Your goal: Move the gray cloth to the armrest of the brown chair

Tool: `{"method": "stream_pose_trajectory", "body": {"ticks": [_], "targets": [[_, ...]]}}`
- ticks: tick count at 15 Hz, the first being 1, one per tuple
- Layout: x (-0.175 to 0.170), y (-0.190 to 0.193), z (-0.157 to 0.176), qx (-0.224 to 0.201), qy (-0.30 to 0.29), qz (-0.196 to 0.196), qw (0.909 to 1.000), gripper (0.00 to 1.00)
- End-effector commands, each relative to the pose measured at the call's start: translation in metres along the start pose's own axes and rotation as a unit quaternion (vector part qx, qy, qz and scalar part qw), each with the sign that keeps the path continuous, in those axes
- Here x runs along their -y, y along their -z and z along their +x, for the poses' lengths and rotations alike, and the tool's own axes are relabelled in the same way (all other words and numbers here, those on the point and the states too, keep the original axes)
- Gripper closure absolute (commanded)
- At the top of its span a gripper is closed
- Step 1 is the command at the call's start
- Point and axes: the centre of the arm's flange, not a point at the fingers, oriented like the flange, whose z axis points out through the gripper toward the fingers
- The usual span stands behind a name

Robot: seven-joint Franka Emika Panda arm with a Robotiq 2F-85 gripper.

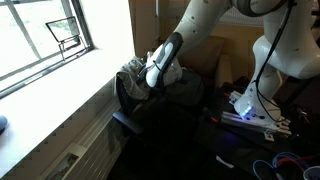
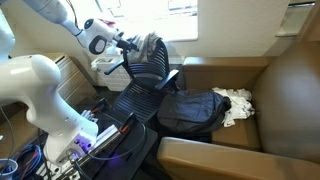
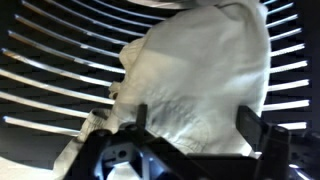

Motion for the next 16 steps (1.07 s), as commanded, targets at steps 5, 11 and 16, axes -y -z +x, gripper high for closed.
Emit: {"method": "stream_pose_trajectory", "body": {"ticks": [5,11,16], "targets": [[-0.033,-0.024,-0.015,0.026,-0.06,0.061,0.996,0.69],[-0.157,-0.028,-0.006,0.033,0.069,0.018,0.9969,1.0],[-0.274,0.023,0.018,-0.045,0.082,-0.053,0.9942,1.0]]}}
